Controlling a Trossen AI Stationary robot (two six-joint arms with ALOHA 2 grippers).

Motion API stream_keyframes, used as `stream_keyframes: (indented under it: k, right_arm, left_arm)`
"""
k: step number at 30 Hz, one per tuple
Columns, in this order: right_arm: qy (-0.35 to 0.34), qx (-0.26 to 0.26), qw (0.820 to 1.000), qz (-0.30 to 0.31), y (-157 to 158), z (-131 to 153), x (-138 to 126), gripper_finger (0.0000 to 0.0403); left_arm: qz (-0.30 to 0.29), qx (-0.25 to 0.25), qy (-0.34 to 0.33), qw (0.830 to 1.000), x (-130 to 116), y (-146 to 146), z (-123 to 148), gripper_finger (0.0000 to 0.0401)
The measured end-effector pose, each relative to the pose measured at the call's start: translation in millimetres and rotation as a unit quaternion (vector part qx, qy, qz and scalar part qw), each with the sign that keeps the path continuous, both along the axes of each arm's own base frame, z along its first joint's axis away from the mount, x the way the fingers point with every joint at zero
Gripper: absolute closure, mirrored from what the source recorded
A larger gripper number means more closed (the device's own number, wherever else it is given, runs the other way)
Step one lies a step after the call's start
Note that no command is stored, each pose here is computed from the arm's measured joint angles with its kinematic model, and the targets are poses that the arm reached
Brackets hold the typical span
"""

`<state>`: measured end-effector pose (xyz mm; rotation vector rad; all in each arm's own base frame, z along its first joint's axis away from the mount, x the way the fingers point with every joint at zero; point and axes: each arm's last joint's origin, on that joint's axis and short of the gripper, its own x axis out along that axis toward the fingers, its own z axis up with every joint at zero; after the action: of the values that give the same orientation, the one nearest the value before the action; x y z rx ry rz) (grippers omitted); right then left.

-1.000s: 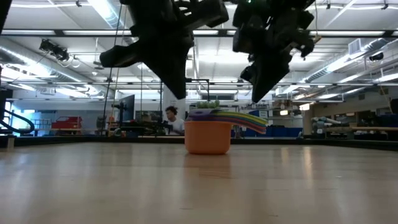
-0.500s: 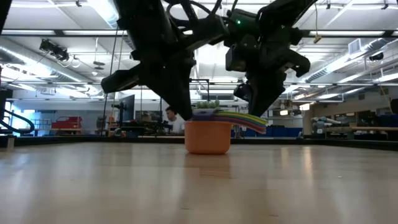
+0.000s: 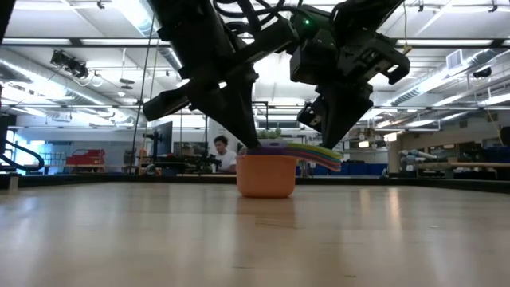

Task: Nest measuring cups in basket
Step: Stack the purple measuring cup on top of the green measuring cup

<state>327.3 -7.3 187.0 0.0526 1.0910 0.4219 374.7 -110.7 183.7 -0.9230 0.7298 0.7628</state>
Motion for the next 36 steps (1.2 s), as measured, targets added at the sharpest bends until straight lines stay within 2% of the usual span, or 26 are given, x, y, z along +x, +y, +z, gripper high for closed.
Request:
stream_keyframes:
  k: [5,9,11,18,27,36]
  right_arm:
    - [-0.004,-0.006,1.0,0.006,1.5,0.0,0.4,0.04]
    - [-0.003,-0.077,0.997,-0.03,-3.0,1.8,2.4,0.04]
    - [-0.003,-0.092,0.995,-0.036,-4.7,3.6,3.0,0.04]
    - [-0.002,-0.083,0.996,-0.032,-5.0,4.7,2.9,0.04]
    - [-0.048,-0.091,0.994,-0.022,-5.7,28.3,16.4,0.04]
    - [-0.051,-0.105,0.993,-0.031,-27.6,23.4,13.5,0.04]
  left_arm:
    - [0.001,0.001,-0.002,1.0,0.3,0.0,0.3,0.0397]
    - [0.0,0.0,-0.004,1.0,0.4,-0.8,0.4,0.0397]
    - [-0.001,0.0,-0.005,1.0,0.1,-2.2,0.5,0.0397]
    - [-0.003,-0.002,-0.008,1.0,0.4,-3.3,0.9,0.0397]
    - [0.0,-0.004,-0.011,1.0,0.8,-3.3,1.2,0.0397]
    - [0.002,-0.007,-0.018,1.0,1.9,-3.7,1.9,0.0397]
